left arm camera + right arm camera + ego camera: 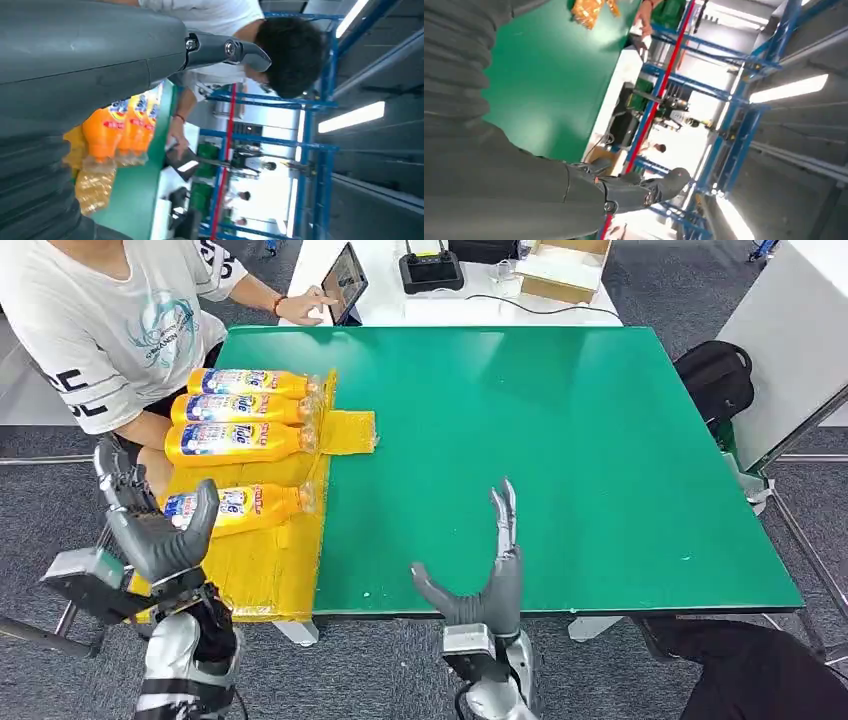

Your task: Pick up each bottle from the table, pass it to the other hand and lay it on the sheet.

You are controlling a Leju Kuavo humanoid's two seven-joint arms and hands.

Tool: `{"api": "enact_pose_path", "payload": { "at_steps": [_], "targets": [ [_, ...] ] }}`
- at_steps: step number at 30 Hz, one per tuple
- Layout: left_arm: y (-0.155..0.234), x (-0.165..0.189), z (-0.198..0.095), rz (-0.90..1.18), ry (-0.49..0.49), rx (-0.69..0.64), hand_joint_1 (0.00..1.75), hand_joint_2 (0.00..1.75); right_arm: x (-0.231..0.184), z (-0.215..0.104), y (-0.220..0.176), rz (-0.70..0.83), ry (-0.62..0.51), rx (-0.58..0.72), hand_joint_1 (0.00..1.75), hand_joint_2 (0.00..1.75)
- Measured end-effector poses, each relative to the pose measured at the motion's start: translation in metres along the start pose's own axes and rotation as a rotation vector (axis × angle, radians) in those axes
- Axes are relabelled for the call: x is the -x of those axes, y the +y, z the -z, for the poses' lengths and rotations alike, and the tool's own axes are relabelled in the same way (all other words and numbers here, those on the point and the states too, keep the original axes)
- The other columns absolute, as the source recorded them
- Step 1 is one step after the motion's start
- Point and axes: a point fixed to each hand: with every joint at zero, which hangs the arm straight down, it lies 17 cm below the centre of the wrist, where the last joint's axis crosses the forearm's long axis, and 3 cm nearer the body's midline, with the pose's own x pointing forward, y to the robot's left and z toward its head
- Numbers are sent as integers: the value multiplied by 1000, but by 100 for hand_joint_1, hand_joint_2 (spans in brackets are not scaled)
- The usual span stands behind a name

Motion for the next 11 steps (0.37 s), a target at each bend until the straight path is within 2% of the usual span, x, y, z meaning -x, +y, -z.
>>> {"api": "enact_pose_path", "payload": {
  "at_steps": [6,11],
  "targets": [
    [-8,-17,-12,-71,-1,20,0,175,-4,-3,-22,8,11,55,0,175],
    [-14,-16,-28,-93,28,52,0,175,1,-8,-35,19,44,91,0,175]
  ]
}}
